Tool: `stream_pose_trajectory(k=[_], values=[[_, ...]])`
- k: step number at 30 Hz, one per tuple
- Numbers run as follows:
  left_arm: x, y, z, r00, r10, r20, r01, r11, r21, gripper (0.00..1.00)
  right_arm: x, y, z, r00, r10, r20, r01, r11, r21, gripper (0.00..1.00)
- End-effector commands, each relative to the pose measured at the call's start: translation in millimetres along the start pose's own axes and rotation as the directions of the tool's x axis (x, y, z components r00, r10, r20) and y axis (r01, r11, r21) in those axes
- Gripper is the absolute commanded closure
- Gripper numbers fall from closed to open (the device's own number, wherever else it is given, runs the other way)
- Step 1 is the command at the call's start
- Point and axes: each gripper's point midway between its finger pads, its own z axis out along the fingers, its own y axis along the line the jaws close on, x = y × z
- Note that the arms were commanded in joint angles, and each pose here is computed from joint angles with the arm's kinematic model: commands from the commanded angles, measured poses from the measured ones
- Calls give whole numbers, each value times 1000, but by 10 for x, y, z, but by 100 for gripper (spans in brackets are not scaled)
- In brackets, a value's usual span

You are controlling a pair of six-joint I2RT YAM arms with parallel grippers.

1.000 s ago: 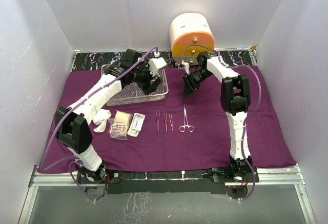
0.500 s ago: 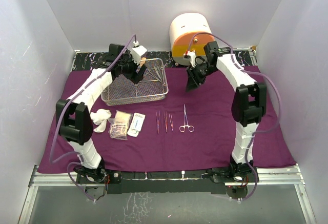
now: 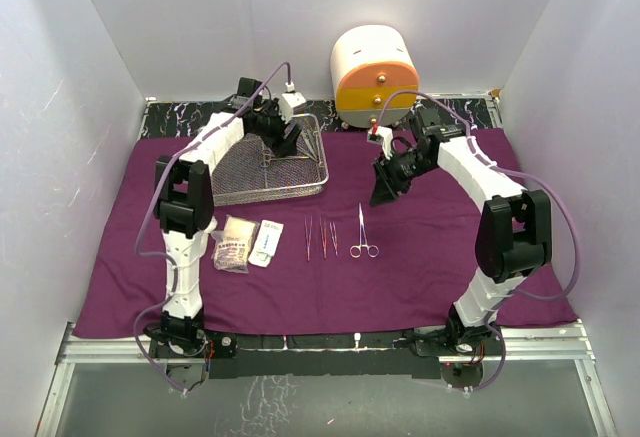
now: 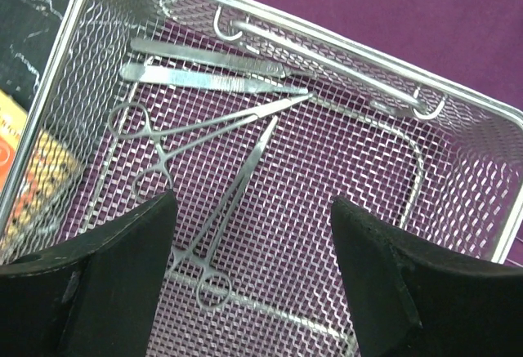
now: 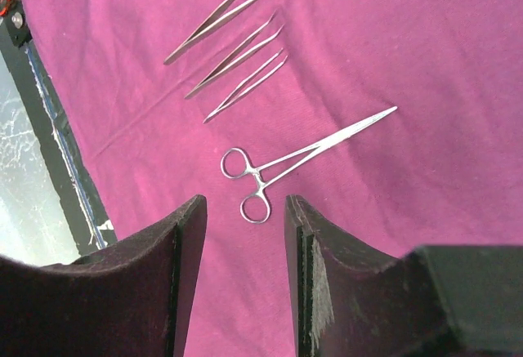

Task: Open and lay out the surgical kit
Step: Place the medical item in the surgical kit, then pick up the medical item from the container.

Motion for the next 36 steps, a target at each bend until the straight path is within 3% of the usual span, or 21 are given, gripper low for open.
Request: stream_pose_trajectory(k=[1,9,18,24,36], values=[[-255,-73,31,996,40,83,-49,993,109,26,-128,18,-35,993,-89,76,89,996,9,59],[-246,-61,332,994,63,87,-78,982,170,26,44,-71,-17,996,-44,71,45,999,-11,59],[-181,-19,525,990,110,83,-123,977,175,27,122,-292,-314,984,48,172,-46,999,-13,59],[26,13,567,993,118,6,-117,980,164,33,244,-498,-407,981,95,170,-102,994,29,60],[408,54,570,974,184,-133,-160,972,170,42,427,-646,-288,973,183,142,-182,983,-20,63]])
